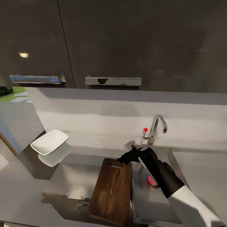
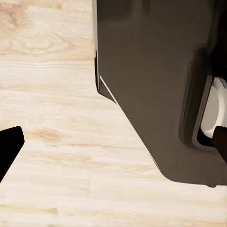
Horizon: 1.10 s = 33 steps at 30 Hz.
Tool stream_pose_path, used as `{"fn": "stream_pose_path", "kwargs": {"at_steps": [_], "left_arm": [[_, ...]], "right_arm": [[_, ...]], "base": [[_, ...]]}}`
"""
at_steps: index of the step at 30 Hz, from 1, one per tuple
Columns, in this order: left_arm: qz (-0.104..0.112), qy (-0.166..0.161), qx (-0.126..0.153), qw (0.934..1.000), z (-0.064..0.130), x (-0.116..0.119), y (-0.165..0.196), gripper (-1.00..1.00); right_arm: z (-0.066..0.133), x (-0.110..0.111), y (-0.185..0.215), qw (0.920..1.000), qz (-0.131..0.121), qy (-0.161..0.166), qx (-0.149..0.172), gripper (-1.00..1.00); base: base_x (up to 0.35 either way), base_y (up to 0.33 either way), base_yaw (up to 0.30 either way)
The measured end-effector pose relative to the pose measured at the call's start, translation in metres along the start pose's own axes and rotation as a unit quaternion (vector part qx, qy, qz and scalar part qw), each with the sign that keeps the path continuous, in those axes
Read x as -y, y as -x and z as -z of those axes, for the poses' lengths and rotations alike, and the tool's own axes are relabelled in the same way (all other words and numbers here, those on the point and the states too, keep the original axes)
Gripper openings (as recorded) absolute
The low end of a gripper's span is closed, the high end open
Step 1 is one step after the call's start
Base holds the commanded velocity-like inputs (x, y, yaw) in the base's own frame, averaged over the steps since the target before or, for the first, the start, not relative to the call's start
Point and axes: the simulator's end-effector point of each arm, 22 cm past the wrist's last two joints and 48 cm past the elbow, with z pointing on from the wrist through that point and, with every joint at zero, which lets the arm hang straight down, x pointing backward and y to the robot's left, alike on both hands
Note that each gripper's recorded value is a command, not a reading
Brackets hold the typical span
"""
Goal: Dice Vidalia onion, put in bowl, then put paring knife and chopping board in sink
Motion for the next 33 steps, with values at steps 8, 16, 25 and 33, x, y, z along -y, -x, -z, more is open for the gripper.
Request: {"fn": "stream_pose_path", "kwargs": {"at_steps": [8,16,25,33], "left_arm": [[0.0,0.0,-0.006,1.0,0.001,0.0,-0.004,1.0],[0.0,0.0,-0.012,0.9999,0.001,0.0,-0.009,1.0],[0.0,0.0,-0.016,0.9999,0.002,0.0,-0.012,1.0],[-0.001,0.0,-0.02,0.9998,0.002,0.0,-0.015,1.0]], "right_arm": [[-0.005,0.0,-0.005,1.0,-0.002,0.003,-0.005,1.0],[-0.01,0.0,-0.01,0.9999,-0.005,0.005,-0.01,1.0],[-0.013,0.0,-0.014,0.9999,-0.005,0.006,-0.013,1.0],[-0.015,0.004,-0.019,0.9998,-0.006,0.004,-0.018,1.0]], "base": [[0.0,0.0,0.0],[0.0,0.0,0.0],[0.0,0.0,0.0],[0.0,0.0,0.0]]}}
